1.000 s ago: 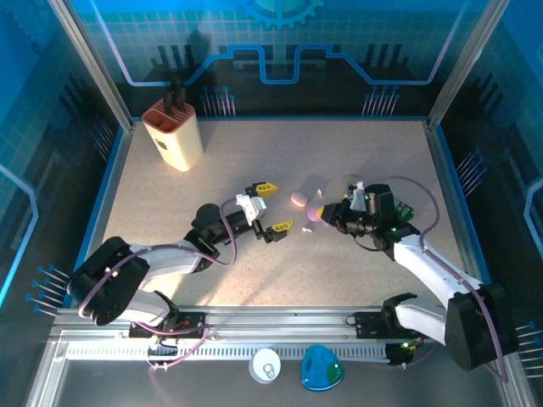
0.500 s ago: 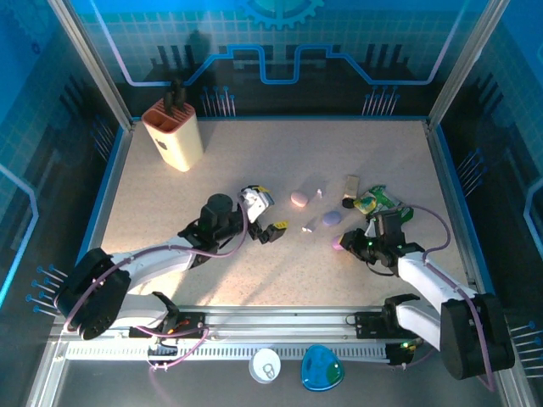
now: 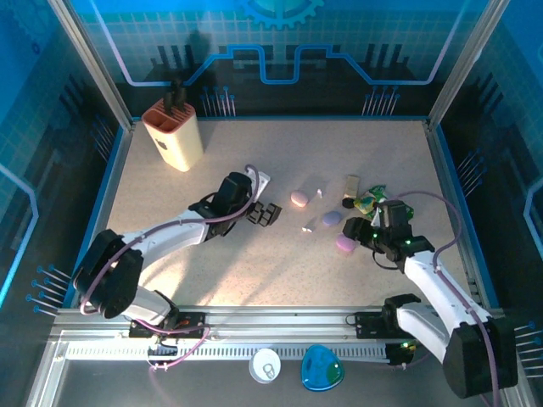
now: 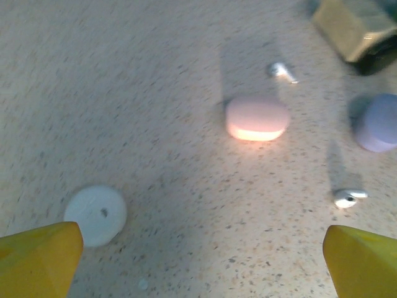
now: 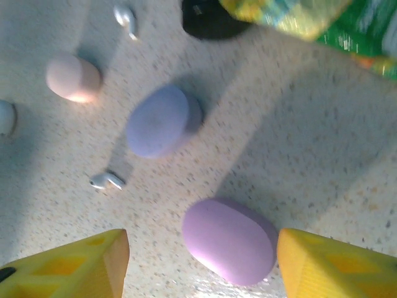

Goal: Insert wireless bluetooth earbuds into charging case

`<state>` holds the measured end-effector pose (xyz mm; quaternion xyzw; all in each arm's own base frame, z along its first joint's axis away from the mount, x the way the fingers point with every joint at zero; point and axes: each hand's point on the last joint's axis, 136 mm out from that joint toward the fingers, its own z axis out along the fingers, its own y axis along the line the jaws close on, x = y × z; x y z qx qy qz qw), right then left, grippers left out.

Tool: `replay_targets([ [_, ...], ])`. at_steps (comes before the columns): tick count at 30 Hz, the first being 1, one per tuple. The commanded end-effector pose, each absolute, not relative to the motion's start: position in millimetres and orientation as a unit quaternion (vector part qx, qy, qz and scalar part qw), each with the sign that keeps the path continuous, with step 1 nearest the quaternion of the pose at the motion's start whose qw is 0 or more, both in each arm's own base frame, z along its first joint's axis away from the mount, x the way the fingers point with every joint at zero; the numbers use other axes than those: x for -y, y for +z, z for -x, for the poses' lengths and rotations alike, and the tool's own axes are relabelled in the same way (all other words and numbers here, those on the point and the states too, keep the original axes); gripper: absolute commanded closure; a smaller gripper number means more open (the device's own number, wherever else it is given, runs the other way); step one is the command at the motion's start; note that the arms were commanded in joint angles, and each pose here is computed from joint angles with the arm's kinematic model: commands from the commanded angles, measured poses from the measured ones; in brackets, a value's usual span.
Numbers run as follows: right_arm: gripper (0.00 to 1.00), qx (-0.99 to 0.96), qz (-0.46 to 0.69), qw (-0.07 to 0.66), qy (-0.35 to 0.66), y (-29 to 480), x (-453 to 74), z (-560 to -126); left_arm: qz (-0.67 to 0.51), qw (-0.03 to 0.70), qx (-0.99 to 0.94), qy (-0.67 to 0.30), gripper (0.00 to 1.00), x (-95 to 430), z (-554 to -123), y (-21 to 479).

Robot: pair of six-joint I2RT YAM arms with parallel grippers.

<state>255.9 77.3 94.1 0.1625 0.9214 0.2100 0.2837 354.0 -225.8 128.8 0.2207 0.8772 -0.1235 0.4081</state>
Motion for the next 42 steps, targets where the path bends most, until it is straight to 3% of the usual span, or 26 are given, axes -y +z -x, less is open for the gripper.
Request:
replay_targets([
  [1,0.35,-0.93,-0.128,0.294,0.179,110.9,-78.1,-256.1,-0.104,0.366,-0.92,-0.099,0.01,195.7,-365.6,116.8],
  [7,0.35,-0.929,-0.076,0.311,0.185,137.2,-107.1,-269.9,0.018,0.314,-0.947,-0.065,0.01,166.2,-385.0,96.4],
  [12,0.35,-0.926,-0.043,0.312,0.209,152.4,-133.4,-279.6,0.051,0.25,-0.966,-0.036,0.01,165.9,-394.8,76.8],
  [17,0.35,-0.922,-0.018,0.316,0.222,161.9,-149.1,-286.7,0.084,0.203,-0.975,0.018,0.11,158.8,-403.4,60.4],
  [42,0.35,-0.926,-0.005,0.297,0.232,144.1,-156.3,-285.5,0.119,0.169,-0.978,0.002,0.19,175.6,-418.0,26.0],
])
